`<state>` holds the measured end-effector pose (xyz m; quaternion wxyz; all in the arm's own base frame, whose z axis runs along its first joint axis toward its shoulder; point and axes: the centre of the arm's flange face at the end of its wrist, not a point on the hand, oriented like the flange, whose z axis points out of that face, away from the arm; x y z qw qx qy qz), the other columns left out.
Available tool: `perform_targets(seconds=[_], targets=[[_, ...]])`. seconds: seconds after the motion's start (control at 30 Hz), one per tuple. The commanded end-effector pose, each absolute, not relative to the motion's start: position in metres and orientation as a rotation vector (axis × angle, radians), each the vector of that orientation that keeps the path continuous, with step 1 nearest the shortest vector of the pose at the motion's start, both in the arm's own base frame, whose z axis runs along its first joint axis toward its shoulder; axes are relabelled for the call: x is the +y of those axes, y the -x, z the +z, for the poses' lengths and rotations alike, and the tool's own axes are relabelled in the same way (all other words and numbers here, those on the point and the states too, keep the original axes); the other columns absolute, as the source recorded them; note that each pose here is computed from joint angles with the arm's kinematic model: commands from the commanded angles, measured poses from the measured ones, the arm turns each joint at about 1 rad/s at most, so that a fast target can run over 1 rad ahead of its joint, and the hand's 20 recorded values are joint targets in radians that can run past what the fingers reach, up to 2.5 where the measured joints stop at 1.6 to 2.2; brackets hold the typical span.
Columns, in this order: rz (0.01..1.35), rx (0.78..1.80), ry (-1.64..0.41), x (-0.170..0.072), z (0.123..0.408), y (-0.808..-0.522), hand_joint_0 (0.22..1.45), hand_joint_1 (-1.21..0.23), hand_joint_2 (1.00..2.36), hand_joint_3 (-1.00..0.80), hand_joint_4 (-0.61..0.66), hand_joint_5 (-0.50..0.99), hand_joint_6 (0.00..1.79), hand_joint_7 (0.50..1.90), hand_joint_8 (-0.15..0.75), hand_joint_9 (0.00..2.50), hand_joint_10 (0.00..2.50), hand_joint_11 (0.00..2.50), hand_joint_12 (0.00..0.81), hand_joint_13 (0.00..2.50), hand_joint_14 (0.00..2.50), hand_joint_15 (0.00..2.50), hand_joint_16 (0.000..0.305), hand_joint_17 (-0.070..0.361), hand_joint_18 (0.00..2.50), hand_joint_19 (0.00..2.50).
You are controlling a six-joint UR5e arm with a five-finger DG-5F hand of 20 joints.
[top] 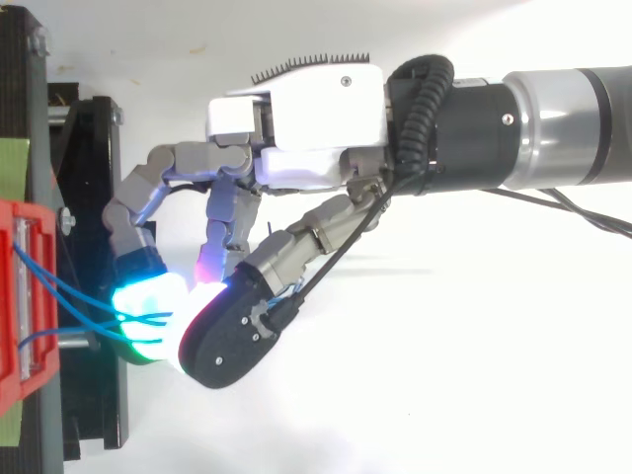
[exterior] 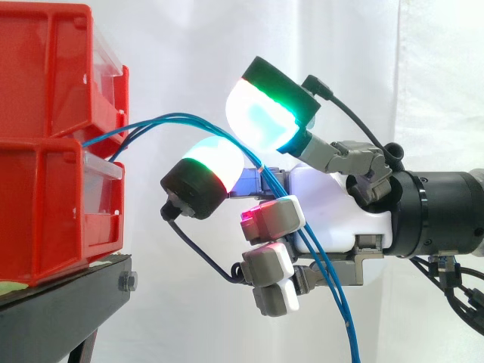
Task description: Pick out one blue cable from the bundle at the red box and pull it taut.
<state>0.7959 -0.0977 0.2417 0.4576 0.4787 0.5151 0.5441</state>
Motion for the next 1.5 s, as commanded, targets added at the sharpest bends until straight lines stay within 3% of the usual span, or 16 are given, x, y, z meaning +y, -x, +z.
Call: perform_targets(seconds=[0.0,0.23,0.3,0.47,0.63,0.77,1.17,1.33,1.47], targets=[[1.342,1.267,-1.178,-0.0977,0.2426,-0.7960,0.62,-0.77,1.00,-0.49,-0.05,-0.07,0.90,1.03,0.290,1.29,0.04,0.89,0.354,1.16,0.03,0.67,0.050,0.113,1.04,0.64],[1.342,1.267,-1.178,-0.0977,0.2426,-0.7960,0.68,-0.92,1.02,-0.33,0.03,-0.06,0.91,1.07,0.303,1.32,0.04,0.91,0.357,1.17,0.03,0.67,0.050,0.113,1.05,0.63],[1.341,1.268,-1.179,-0.0976,0.2414,-0.7961,0.74,-0.97,1.02,-0.29,-0.03,-0.07,0.91,1.18,0.303,1.31,0.04,0.91,0.352,1.17,0.03,0.68,0.050,0.112,1.05,0.63],[1.342,1.267,-1.178,-0.0977,0.2426,-0.7960,0.80,-0.96,1.00,-0.50,-0.11,-0.08,0.94,1.20,0.307,1.32,0.04,0.91,0.348,1.18,0.03,0.66,0.049,0.110,1.05,0.62],[1.342,1.267,-1.178,-0.0977,0.2426,-0.7960,0.72,-0.95,1.00,-0.50,-0.20,-0.08,0.96,1.09,0.310,1.33,0.04,0.90,0.338,1.19,0.03,0.66,0.048,0.108,1.06,0.62],[1.341,1.268,-1.179,-0.0976,0.2414,-0.7961,0.69,-0.96,1.00,-0.50,-0.20,-0.08,0.95,1.10,0.298,1.35,0.04,0.90,0.335,1.19,0.03,0.67,0.048,0.107,1.07,0.62],[1.343,1.268,-1.177,-0.0986,0.2426,-0.7958,0.56,-0.96,1.00,-0.50,-0.15,-0.06,0.94,1.16,0.300,1.41,0.04,0.92,0.341,1.22,0.03,0.68,0.049,0.111,1.10,0.63],[1.344,1.271,-1.177,-0.0984,0.2414,-0.7959,0.51,-0.97,1.00,-0.50,-0.14,-0.06,0.94,1.07,0.303,1.41,0.04,0.91,0.355,1.22,0.03,0.67,0.052,0.118,1.12,0.61],[1.345,1.271,-1.175,-0.0983,0.2426,-0.7957,0.50,-1.07,1.00,-0.50,-0.06,-0.07,0.92,0.99,0.282,1.30,0.04,0.88,0.360,1.18,0.03,0.68,0.053,0.120,1.08,0.60]])
